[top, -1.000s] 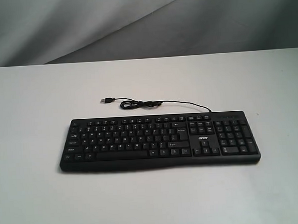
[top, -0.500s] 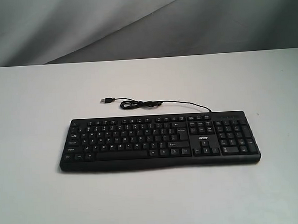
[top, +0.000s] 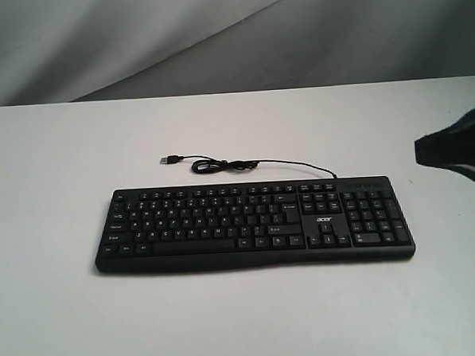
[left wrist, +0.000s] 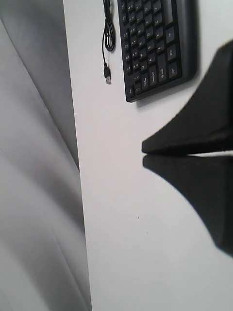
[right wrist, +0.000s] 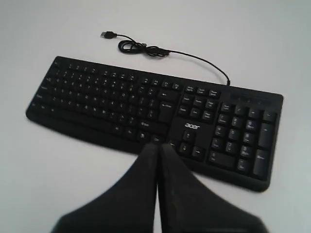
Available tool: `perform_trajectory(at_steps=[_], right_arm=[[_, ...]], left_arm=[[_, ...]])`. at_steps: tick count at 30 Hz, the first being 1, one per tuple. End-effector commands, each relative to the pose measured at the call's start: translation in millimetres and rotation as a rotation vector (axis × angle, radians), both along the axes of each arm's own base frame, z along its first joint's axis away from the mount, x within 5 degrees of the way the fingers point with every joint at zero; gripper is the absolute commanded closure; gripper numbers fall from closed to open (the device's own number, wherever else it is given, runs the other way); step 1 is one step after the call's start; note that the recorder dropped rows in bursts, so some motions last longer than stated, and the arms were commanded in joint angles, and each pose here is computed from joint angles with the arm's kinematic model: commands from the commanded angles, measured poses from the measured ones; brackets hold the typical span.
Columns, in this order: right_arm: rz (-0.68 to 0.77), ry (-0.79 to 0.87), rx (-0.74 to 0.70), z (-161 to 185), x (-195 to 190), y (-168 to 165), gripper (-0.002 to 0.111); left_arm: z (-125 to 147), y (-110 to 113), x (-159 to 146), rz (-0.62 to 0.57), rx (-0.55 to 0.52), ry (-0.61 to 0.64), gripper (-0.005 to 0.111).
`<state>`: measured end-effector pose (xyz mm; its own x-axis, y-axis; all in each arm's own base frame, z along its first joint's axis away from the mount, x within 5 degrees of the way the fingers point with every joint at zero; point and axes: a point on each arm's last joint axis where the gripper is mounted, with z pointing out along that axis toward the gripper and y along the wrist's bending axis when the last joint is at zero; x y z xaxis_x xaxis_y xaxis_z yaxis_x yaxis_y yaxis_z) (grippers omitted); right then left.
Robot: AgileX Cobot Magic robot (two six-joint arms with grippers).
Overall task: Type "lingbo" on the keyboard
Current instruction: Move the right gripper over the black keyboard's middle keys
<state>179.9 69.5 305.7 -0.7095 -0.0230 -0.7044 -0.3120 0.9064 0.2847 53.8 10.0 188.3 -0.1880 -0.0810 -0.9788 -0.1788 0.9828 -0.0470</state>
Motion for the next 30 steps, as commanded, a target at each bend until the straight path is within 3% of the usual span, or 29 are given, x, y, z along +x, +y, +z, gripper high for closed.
perform_trajectory(at_steps=[1, 10, 16, 30], right_arm=[[-0.054, 0.029, 0.111, -7.8, 19.8, 8.4, 0.108], [0.152, 0.183, 0.033, -55.7, 47.8, 55.1, 0.108], [0.241, 0.166, 0.001, -71.1, 62.7, 104.3, 0.108], [0.331, 0.186, -0.098, -95.8, 129.0, 160.1, 0.108]], left_arm=[[-0.9, -0.1, 0.0, 0.002, -0.011, -0.005, 0.106], [-0.9, -0.1, 0.0, 0.002, -0.011, -0.005, 0.106], [-0.9, -0.1, 0.0, 0.002, -0.011, -0.005, 0.106], [-0.9, -0.1, 0.0, 0.002, -0.011, -0.005, 0.106]])
